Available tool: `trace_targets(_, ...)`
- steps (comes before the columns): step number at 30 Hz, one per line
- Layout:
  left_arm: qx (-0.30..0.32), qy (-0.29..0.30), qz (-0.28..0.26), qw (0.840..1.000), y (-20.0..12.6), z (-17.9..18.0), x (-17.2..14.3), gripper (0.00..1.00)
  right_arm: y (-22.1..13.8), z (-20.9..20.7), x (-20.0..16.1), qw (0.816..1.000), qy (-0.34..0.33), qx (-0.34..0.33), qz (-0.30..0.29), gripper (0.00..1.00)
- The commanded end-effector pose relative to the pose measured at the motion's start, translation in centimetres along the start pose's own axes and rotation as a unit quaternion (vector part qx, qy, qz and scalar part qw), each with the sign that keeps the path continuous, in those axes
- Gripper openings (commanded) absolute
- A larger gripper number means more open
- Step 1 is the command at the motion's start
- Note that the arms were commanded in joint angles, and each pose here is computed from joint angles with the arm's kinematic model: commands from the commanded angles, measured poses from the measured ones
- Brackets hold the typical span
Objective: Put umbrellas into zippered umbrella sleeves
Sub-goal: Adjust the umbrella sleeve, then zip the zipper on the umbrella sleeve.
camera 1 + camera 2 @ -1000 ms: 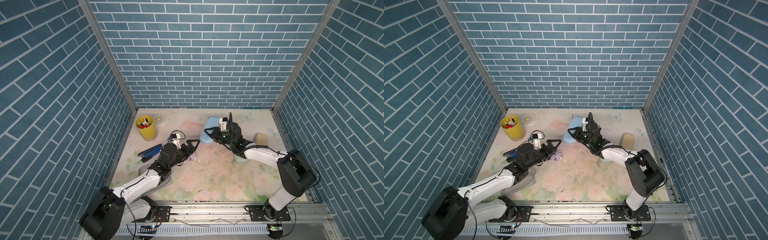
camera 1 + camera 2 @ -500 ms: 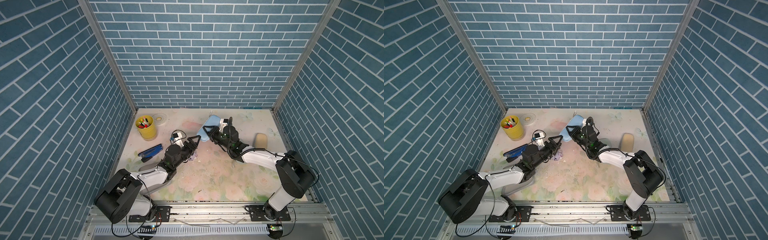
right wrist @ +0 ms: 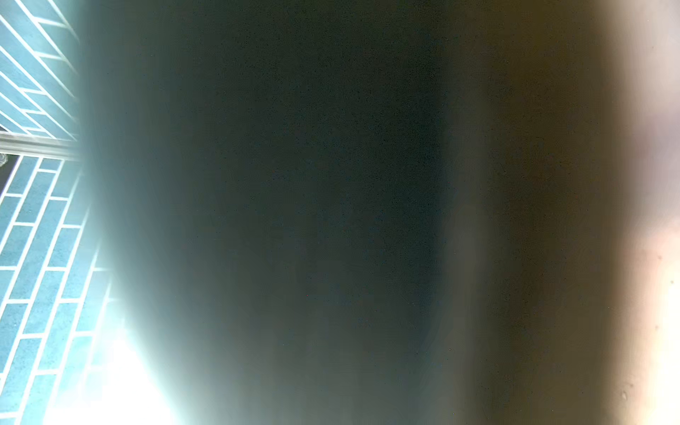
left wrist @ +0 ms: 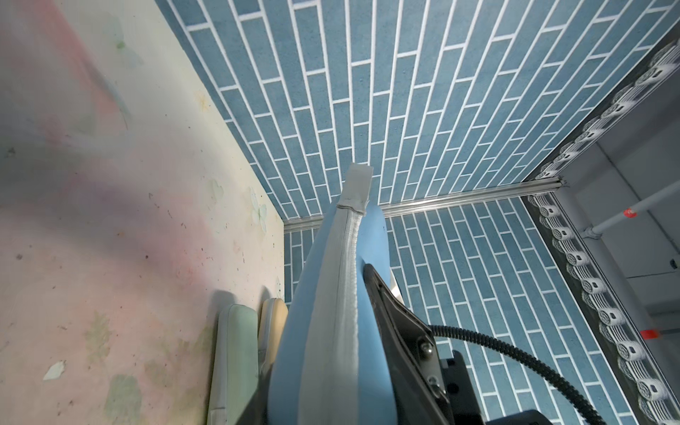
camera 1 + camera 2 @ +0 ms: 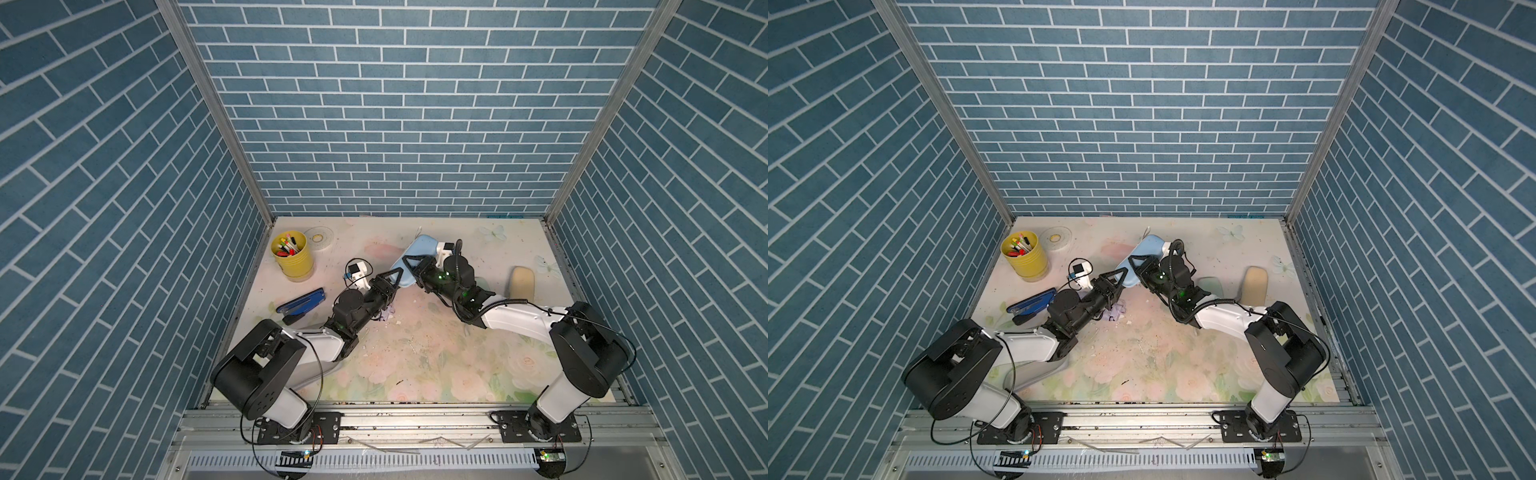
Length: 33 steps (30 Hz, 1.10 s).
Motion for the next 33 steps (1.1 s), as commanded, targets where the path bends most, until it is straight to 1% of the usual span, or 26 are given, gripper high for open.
trace_targets(1,-0.032,0.004,0.001,0.999,0.3,-1.2,0.5,0.29,-1.5,3.8,0.8,0.996,0.006,0.091,0.025,0.52)
trace_targets(2,-0.03,0.005,-0.001,1.0,0.2,-1.3,0.8,0.26,-2.1,3.4,1.4,0.996,-0.006,0.084,0.027,0.56)
trace_targets(4,-0.025,0.007,-0.008,1.0,-0.2,-1.3,1.4,0.25,-4.0,2.0,2.6,0.998,-0.051,0.042,0.023,0.58)
trace_targets(5,-0.021,0.008,-0.011,1.0,-0.3,-1.3,1.6,0.25,-4.9,1.6,2.8,0.995,-0.092,0.02,0.02,0.58)
trace_targets(6,-0.018,0.009,-0.012,1.0,-0.5,-1.3,1.7,0.25,-6.0,1.1,2.8,0.99,-0.14,-0.018,0.017,0.57)
trace_targets(7,-0.017,0.01,-0.013,1.0,-0.5,-1.4,1.7,0.25,-6.9,0.7,2.6,0.979,-0.196,-0.057,0.018,0.55)
trace_targets(8,-0.016,0.01,-0.014,1.0,-0.6,-1.4,1.7,0.25,-7.5,0.5,2.2,0.965,-0.25,-0.08,0.023,0.52)
trace_targets(10,-0.013,0.009,-0.015,1.0,-0.5,-1.5,1.7,0.25,-8.2,0.4,0.9,0.922,-0.36,-0.138,0.036,0.47)
trace_targets(11,-0.013,0.009,-0.016,1.0,-0.6,-1.5,1.8,0.25,-8.3,0.3,0.2,0.903,-0.4,-0.152,0.044,0.46)
trace_targets(12,-0.013,0.009,-0.017,1.0,-0.6,-1.6,1.8,0.25,-8.3,0.2,-0.5,0.886,-0.429,-0.168,0.048,0.46)
trace_targets(15,-0.006,0.01,-0.02,1.0,-0.6,-1.8,1.8,0.25,-7.8,0.8,-2.2,0.856,-0.487,-0.167,0.054,0.49)
trace_targets(19,-0.003,0.012,-0.021,1.0,-0.7,-2.0,1.6,0.25,-6.2,2.1,-4.2,0.828,-0.535,-0.149,0.069,0.53)
trace_targets(23,-0.004,0.008,-0.02,1.0,-0.6,-2.1,1.5,0.25,-4.6,1.8,-5.1,0.818,-0.548,-0.153,0.084,0.52)
trace_targets(26,0.0,0.007,-0.02,1.0,-0.5,-2.3,1.4,0.25,-3.7,1.4,-5.3,0.812,-0.556,-0.154,0.085,0.46)
trace_targets(30,0.004,0.007,-0.016,1.0,-0.5,-2.6,1.2,0.25,-2.6,1.7,-5.2,0.806,-0.567,-0.149,0.078,0.34)
trace_targets(33,0.006,0.007,-0.017,1.0,-0.7,-2.7,1.2,0.24,-2.2,1.6,-5.2,0.803,-0.573,-0.147,0.078,0.28)
Point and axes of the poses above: each gripper's point midway between its finger pads, its own y axis out along the fingers, its own z axis along the line the jaws close on, x = y × z, the point moved 10 cm from there along -y, back along the fingers, and after that the axes turned 3 degrees about -y, right-handed, at the moved point
